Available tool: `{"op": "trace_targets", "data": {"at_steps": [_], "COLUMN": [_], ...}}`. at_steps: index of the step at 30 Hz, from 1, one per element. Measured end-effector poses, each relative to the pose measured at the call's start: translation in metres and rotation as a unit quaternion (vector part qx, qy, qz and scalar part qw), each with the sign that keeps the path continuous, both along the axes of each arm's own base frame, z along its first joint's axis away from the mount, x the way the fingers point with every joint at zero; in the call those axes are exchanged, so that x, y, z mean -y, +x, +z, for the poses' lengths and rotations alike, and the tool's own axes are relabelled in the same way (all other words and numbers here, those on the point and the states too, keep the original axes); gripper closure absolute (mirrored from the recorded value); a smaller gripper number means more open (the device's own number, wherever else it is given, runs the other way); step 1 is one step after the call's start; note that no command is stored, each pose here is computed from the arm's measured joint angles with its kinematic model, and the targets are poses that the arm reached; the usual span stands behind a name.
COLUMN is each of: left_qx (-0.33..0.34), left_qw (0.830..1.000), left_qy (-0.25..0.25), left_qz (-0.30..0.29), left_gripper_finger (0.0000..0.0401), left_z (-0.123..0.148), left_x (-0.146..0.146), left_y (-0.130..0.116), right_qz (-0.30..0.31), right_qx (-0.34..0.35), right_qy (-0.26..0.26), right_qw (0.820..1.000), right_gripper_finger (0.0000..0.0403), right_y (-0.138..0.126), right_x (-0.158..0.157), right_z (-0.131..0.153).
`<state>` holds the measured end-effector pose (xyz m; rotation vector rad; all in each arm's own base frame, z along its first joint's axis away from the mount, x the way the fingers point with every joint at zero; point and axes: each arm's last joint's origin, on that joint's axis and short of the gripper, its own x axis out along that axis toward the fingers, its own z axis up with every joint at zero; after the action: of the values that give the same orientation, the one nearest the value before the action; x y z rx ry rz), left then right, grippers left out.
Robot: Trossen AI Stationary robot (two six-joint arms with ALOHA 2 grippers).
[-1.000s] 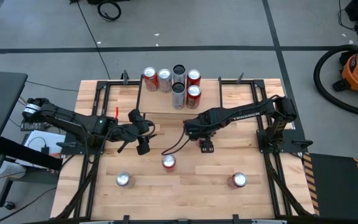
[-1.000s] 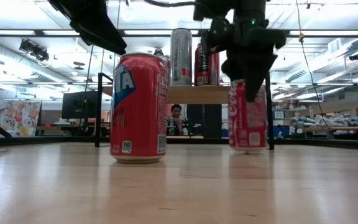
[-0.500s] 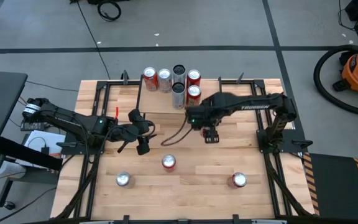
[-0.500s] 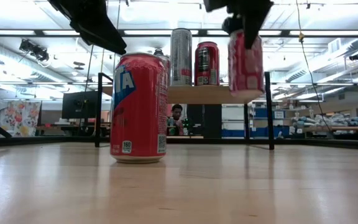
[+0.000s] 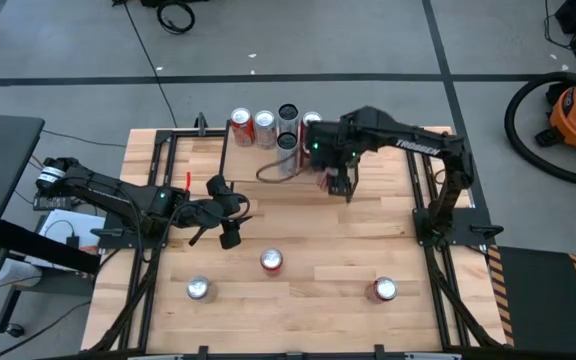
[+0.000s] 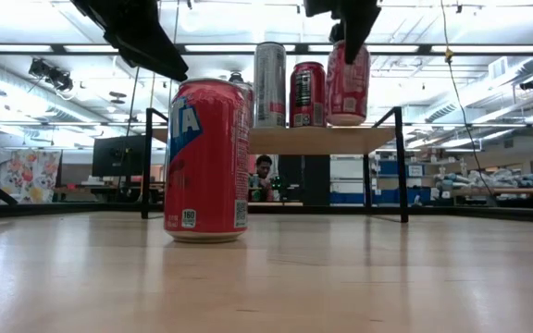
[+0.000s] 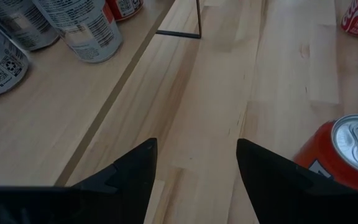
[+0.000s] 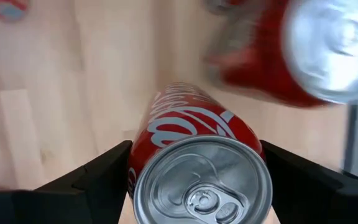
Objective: Place canned beverage on shelf
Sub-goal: Put the top red and white soda can on the shelf
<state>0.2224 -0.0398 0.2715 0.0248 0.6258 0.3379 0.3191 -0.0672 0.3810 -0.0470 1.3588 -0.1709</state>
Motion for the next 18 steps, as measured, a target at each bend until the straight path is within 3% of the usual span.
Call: {"op": "trace_targets", "data": {"at_steps": [18], "left_qx": [-0.016], "left_qw": [1.000], "left_qy": [0.015], "left_qz": [-0.009], "left_gripper_finger": [0.0170], "left_z": [-0.002], "left_x": [0.000], "left_y": [-0.001], "right_qz": [-0.064], "right_qx": [-0.012], "right_qy": [-0.012], "right_qw": [0.998], "right_gripper_finger": [0.0080], "right_y": [-0.030], "right_x": [0.083], "right_z": [0.000]}}
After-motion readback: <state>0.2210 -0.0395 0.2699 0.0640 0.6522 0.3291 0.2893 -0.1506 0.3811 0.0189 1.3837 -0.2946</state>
